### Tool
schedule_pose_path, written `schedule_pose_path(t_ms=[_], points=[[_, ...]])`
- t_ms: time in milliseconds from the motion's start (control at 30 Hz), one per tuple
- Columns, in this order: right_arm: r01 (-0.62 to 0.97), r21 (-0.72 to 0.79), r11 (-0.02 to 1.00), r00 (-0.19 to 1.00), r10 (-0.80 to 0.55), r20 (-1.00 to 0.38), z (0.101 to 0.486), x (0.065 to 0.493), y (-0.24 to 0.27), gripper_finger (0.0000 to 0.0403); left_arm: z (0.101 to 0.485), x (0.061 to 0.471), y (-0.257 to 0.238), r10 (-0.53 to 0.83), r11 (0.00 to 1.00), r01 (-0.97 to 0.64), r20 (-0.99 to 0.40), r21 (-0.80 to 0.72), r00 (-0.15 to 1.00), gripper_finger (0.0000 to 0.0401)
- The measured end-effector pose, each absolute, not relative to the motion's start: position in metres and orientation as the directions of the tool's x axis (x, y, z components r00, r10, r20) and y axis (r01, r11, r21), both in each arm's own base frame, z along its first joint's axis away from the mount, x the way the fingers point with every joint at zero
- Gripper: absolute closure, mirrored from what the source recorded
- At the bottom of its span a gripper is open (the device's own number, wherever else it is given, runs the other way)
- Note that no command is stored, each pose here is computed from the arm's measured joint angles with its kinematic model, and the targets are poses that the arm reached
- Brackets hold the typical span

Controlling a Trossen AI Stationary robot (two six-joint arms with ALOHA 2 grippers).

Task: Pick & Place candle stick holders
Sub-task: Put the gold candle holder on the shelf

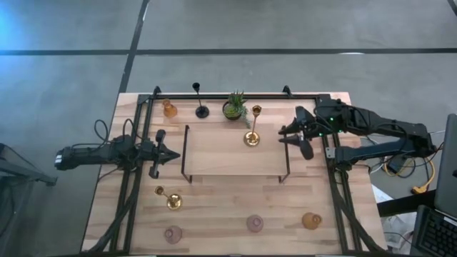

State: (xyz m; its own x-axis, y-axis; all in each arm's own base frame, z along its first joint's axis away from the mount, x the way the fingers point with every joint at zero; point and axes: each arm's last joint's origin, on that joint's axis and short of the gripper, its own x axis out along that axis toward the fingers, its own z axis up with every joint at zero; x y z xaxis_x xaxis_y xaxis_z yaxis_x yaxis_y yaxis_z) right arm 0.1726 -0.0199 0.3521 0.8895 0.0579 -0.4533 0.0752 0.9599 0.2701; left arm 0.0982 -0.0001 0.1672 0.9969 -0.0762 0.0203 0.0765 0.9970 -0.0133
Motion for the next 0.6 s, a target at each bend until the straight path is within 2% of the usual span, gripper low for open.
schedule_pose_path(t_ms=[367,467,600], points=[[-0.013,0.371,0.929,0.848,0.207,-0.488,0.333,0.159,0.011,0.0362,0.167,0.098,0.000,-0.077,0.997,0.077,0.022,-0.027,0.997,0.0387],[-0.020,0.347,0.938,0.844,0.202,-0.496,0.329,0.156,0.018,0.0386,0.168,0.098,0.000,-0.078,0.996,0.079,0.025,-0.029,0.997,0.0387],[-0.007,0.318,0.948,0.856,0.170,-0.488,0.327,0.152,0.024,0.0394,0.169,0.098,0.000,-0.086,0.995,0.087,0.035,-0.046,0.996,0.0387]])
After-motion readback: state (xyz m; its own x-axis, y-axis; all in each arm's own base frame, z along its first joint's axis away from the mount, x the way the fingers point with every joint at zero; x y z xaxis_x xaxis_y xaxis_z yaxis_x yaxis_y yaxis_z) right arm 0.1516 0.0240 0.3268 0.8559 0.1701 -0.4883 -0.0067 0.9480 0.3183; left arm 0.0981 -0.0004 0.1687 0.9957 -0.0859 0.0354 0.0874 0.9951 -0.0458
